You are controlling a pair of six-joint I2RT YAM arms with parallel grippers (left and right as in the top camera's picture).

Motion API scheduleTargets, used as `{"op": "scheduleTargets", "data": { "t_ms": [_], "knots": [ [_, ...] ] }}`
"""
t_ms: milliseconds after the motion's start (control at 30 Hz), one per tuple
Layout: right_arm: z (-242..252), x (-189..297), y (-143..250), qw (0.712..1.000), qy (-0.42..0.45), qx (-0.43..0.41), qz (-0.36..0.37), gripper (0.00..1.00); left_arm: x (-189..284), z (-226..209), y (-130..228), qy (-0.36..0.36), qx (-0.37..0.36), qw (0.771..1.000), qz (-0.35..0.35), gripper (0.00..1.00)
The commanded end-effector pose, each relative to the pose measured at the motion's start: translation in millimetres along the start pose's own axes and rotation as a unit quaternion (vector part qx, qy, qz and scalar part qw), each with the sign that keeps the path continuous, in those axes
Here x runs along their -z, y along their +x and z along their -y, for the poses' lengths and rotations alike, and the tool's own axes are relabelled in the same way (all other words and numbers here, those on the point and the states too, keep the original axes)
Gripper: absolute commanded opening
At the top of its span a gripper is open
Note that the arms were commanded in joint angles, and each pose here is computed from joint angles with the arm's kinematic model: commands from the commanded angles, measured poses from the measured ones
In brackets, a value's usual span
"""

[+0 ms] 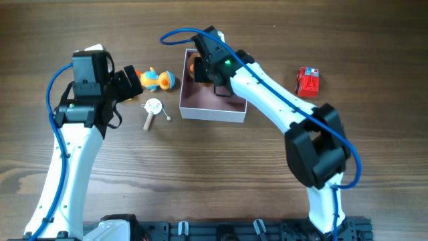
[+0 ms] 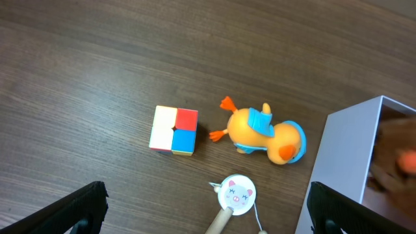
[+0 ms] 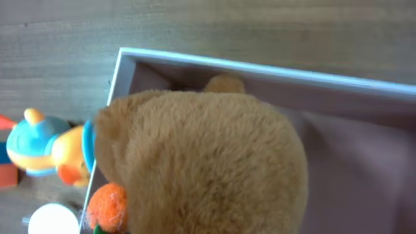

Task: Pack container
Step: 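Carry the bear with the right gripper and release it in the box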

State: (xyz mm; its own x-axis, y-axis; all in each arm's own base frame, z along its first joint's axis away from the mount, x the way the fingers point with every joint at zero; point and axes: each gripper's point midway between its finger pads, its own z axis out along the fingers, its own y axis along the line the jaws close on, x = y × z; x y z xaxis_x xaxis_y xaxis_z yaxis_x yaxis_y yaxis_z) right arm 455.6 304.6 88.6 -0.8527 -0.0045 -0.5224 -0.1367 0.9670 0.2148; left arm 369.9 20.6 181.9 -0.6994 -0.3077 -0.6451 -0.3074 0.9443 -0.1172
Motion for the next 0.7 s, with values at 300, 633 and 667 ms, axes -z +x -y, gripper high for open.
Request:
{"op": "scheduleTargets", "data": {
  "t_ms": [300,633,667],
  "knots": [
    [7,-19,11,1.000,0.001,-0.010,-0.009,0.29,3,-1,-10,-0.003,-0.003,1.000,0.012,1.00],
    [8,-20,13,1.000,0.002,0.006,-0.012,0.75,3,-1,-10,-0.003,-0.003,1.000,0.012,1.00],
    [8,-20,13,1.000,0.002,0.019,-0.013,0.75,3,-1,-10,-0.003,-0.003,1.000,0.012,1.00]
  ]
}}
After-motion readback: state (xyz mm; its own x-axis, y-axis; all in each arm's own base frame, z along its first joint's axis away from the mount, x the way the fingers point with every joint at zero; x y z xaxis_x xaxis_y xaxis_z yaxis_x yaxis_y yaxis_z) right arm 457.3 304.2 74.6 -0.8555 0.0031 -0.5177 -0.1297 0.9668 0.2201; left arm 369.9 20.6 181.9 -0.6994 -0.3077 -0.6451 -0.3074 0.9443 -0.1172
